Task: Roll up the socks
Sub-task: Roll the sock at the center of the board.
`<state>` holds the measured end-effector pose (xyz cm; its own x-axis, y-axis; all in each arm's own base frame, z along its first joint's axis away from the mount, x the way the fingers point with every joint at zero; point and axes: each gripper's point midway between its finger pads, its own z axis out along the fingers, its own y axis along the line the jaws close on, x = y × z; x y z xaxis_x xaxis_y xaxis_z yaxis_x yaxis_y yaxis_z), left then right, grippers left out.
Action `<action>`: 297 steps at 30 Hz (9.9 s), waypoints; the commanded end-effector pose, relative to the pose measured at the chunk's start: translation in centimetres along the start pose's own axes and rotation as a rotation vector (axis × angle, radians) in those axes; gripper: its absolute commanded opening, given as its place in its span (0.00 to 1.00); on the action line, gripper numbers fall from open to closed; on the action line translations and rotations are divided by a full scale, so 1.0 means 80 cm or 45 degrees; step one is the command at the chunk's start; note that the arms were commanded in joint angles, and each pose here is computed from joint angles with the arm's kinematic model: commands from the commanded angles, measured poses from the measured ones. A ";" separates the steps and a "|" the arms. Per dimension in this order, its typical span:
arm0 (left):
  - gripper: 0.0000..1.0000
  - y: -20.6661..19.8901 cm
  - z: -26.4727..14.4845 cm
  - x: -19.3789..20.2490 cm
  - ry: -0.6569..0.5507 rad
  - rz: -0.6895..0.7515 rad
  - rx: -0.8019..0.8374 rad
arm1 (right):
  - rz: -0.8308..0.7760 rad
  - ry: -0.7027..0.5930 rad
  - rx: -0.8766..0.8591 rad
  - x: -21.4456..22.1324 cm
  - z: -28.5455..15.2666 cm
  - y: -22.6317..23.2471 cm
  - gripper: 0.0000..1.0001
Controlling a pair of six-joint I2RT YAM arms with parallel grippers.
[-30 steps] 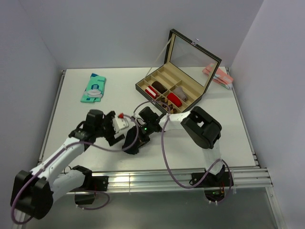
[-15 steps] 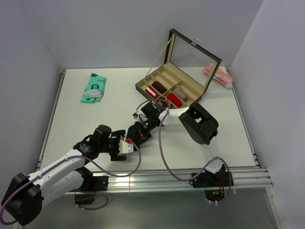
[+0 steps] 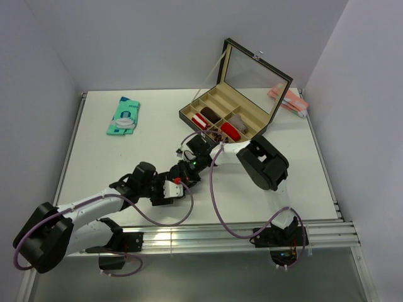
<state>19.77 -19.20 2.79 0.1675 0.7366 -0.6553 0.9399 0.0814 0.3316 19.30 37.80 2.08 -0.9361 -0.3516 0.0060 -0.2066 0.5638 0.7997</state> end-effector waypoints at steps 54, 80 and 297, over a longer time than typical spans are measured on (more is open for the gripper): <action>0.01 -0.114 -0.039 0.050 0.776 -0.638 1.342 | -0.448 -1.303 0.579 0.078 -0.176 0.036 0.48; 0.04 -0.097 -0.008 0.050 0.815 -0.730 1.236 | -1.009 -0.759 0.612 0.113 0.037 0.120 0.57; 0.15 -0.082 -0.001 0.066 0.491 -0.635 1.192 | -1.112 -0.821 0.689 0.088 -0.015 0.118 0.55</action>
<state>12.33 -18.92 2.05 -0.4490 0.8405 -0.3033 0.6205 0.0491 -0.7827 10.81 38.44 9.37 -0.4440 -0.3652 -0.8182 -0.7482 0.6536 0.1143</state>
